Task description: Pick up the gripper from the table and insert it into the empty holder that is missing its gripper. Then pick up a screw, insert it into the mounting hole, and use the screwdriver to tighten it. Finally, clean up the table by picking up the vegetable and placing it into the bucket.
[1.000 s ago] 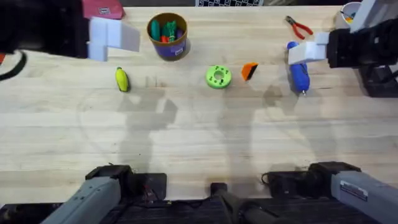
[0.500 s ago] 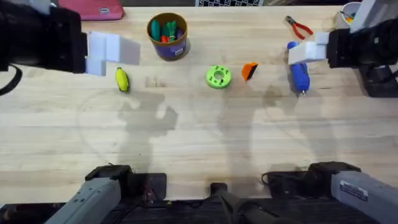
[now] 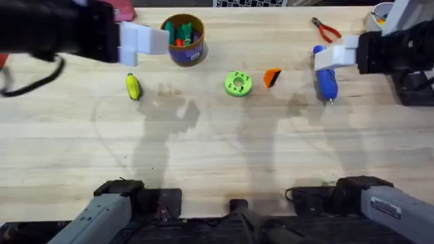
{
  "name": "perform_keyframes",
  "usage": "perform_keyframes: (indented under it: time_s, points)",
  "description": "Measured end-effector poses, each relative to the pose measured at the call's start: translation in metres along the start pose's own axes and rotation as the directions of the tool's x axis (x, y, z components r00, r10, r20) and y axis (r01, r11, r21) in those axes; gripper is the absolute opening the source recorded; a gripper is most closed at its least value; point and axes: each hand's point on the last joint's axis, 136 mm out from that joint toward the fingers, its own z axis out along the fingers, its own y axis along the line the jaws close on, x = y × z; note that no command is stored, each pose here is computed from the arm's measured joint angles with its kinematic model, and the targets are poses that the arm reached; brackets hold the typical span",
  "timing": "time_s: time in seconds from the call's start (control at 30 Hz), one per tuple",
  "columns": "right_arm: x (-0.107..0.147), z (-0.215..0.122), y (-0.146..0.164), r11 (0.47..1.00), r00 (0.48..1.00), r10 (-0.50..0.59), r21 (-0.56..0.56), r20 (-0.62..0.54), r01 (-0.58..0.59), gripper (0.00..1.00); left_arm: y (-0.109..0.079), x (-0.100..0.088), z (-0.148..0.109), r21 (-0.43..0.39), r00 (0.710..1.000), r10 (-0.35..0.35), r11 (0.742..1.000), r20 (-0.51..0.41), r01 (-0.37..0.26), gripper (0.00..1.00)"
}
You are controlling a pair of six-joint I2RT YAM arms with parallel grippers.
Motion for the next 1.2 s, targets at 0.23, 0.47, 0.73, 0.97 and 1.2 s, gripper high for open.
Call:
perform_keyframes:
  time_s: [0.23,0.47,0.73,0.97,1.2]
  points:
    - [0.000,0.000,0.000,1.000,1.000,0.000,0.000,0.000,0.000,0.994,-0.006,0.002,0.044,0.058,0.974,0.057,0.996,0.218,-0.071,0.986]
    - [0.000,0.000,0.000,1.000,1.000,0.000,0.000,0.000,0.000,0.994,-0.027,0.019,0.046,0.095,0.871,0.130,0.976,0.473,-0.197,0.985]
    - [0.000,0.000,0.000,1.000,1.000,0.000,0.000,-0.001,0.000,0.994,-0.042,0.050,0.037,0.065,0.726,0.170,0.957,0.666,-0.283,0.987]
    - [0.000,0.000,0.000,1.000,1.000,0.000,0.000,-0.001,0.000,0.994,-0.050,0.078,0.036,0.039,0.632,0.178,0.949,0.754,-0.314,0.985]
    - [0.000,0.000,0.000,1.000,1.000,0.000,0.000,-0.001,0.000,0.994,-0.055,0.082,0.025,0.053,0.584,0.144,0.950,0.799,-0.307,0.985]
